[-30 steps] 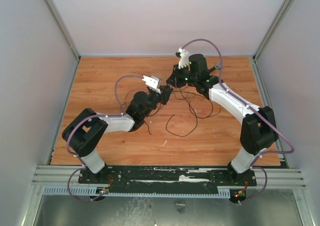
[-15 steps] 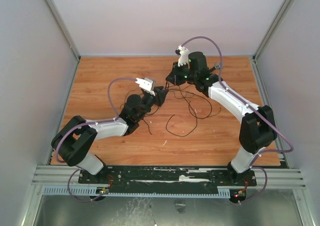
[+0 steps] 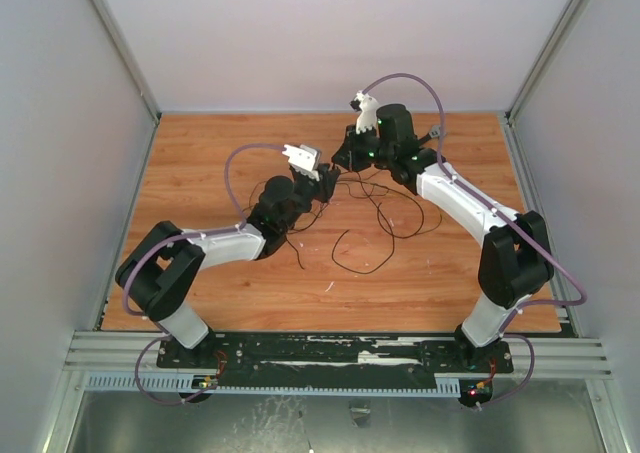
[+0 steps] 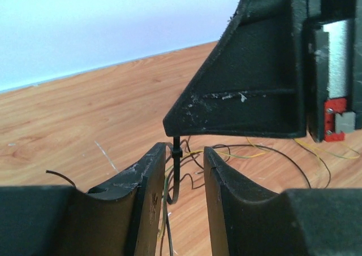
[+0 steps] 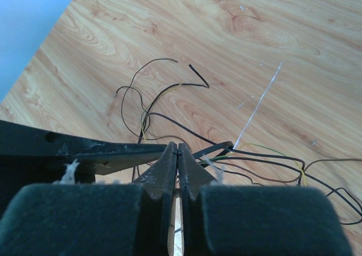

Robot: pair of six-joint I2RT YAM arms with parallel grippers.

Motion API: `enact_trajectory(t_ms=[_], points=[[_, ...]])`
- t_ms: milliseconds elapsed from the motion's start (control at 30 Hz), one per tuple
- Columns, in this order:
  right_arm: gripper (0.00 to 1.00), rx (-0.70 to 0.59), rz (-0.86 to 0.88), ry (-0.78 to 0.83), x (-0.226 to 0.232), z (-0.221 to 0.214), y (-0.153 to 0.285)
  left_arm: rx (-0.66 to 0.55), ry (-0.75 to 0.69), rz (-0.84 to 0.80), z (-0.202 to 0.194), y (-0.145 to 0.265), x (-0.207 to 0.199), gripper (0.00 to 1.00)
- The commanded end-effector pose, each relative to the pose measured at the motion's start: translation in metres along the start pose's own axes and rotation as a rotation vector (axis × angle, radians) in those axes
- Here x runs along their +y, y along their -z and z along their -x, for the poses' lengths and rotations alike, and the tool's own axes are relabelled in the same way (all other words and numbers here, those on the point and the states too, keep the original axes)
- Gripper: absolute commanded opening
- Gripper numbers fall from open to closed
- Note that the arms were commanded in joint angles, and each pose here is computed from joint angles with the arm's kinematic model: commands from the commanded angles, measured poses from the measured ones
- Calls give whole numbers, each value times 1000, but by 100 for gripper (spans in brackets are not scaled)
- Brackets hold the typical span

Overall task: Zip-tie the wires
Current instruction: Tie the cable at the center of the board.

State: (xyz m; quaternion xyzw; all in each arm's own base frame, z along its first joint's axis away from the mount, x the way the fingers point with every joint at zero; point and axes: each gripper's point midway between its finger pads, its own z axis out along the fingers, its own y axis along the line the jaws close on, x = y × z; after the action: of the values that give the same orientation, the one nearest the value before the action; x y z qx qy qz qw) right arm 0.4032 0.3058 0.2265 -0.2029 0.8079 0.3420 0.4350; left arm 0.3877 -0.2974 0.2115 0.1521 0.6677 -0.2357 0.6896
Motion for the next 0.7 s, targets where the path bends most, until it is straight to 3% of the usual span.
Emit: enact_trajectory(t_ms=[0,67,200,667], points=[[0,-33,10,5,8,14,5,-10,-18,31,6,-12,7,38],[0,-32,15,2,9,14,4,-11,-14,38,5,-13,10,36],[0,-29,14,-2,9,12,4,-14,-4,36,4,-16,11,23],[0,-24,16,-7,8,10,2,-35,12,31,5,-16,11,17]])
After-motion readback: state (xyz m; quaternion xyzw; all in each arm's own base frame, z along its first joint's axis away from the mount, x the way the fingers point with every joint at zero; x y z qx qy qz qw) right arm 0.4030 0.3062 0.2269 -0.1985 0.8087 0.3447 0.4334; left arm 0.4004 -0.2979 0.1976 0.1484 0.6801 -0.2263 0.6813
